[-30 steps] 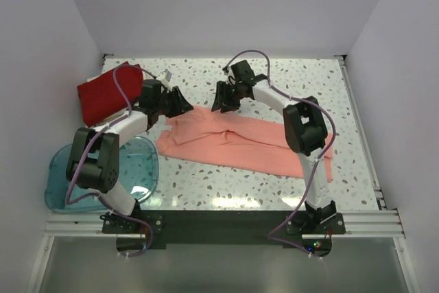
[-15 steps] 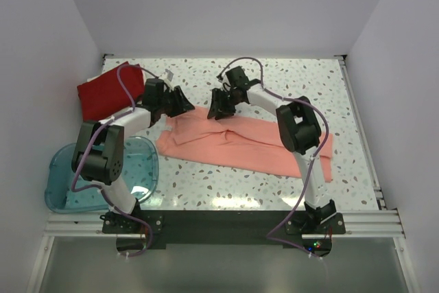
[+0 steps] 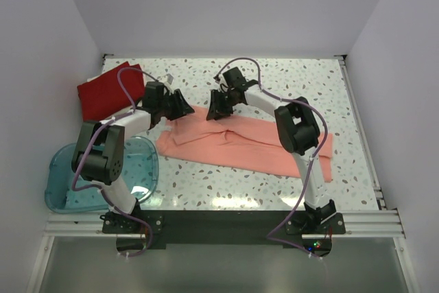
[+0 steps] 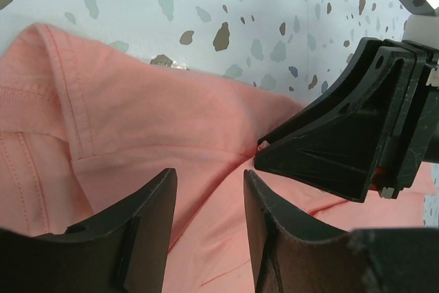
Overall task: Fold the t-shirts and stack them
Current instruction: Fold the tshirt
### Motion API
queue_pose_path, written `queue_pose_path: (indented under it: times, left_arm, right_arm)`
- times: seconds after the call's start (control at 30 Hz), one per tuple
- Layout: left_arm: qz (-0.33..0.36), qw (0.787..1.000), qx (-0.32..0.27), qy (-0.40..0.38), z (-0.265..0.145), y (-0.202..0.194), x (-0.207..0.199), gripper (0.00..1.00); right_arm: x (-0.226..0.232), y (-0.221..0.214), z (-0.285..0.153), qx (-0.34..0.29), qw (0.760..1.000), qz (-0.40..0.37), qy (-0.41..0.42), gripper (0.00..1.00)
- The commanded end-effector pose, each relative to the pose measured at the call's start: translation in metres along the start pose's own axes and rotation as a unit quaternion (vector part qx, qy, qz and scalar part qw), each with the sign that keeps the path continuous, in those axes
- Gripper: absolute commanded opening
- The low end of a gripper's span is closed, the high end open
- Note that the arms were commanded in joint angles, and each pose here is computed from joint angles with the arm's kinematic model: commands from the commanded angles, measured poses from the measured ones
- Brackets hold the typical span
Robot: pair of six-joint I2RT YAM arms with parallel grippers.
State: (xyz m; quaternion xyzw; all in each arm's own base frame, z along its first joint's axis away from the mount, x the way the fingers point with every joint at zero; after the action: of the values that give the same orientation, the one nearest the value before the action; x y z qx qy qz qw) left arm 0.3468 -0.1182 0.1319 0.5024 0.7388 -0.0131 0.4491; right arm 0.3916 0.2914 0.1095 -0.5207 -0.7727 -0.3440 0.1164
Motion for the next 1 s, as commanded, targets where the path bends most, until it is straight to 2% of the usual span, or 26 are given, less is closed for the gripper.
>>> queue_pose_path:
  times: [0.0, 0.1, 0.23, 0.3, 0.5, 0.77, 0.97]
  left_arm:
    - [0.002, 1.000, -0.028, -0.014, -0.006, 0.010, -0.005, 0.49]
    - [0.002, 1.000, -0.024, -0.012, -0.007, 0.007, -0.004, 0.49]
    - [0.010, 1.000, -0.021, -0.004, -0.012, 0.005, -0.002, 0.49]
    - [0.016, 1.000, -0.016, 0.003, -0.017, 0.002, -0.001, 0.49]
    - [0.027, 0.999, -0.005, 0.028, -0.034, -0.013, 0.008, 0.49]
    - [0.019, 0.997, 0.041, 0.056, -0.051, -0.040, 0.023, 0.50]
    - [0.016, 0.997, 0.035, 0.063, -0.062, -0.045, 0.024, 0.50]
  right_arm:
    - [0.019, 0.008, -0.011, -0.016, 0.999, -0.020, 0.027, 0.33]
    - [0.020, 0.006, -0.012, -0.015, 0.999, -0.022, 0.027, 0.26]
    - [0.023, 0.006, -0.014, -0.015, 0.999, -0.025, 0.031, 0.05]
    - [0.026, 0.007, -0.018, -0.017, 0.999, -0.028, 0.034, 0.01]
    - [0.038, 0.001, -0.038, -0.019, 0.997, -0.044, 0.056, 0.00]
    - [0.043, -0.024, -0.046, 0.010, 0.995, -0.053, 0.080, 0.00]
    - [0.046, -0.043, -0.045, 0.039, 0.993, -0.064, 0.089, 0.00]
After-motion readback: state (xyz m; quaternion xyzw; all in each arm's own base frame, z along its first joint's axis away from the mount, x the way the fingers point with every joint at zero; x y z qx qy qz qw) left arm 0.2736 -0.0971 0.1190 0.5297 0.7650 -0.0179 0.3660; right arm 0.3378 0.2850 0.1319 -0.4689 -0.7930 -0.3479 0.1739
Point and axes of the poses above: each gripper's point midway between its finger pads, its own z axis out along the fingers, its own x axis along the line the jaws close on, y = z × x, the point moved 10 cm from there along -z, back along the fingers, and after that the axes turned 10 degrees about -z, right-handed, at the moved point
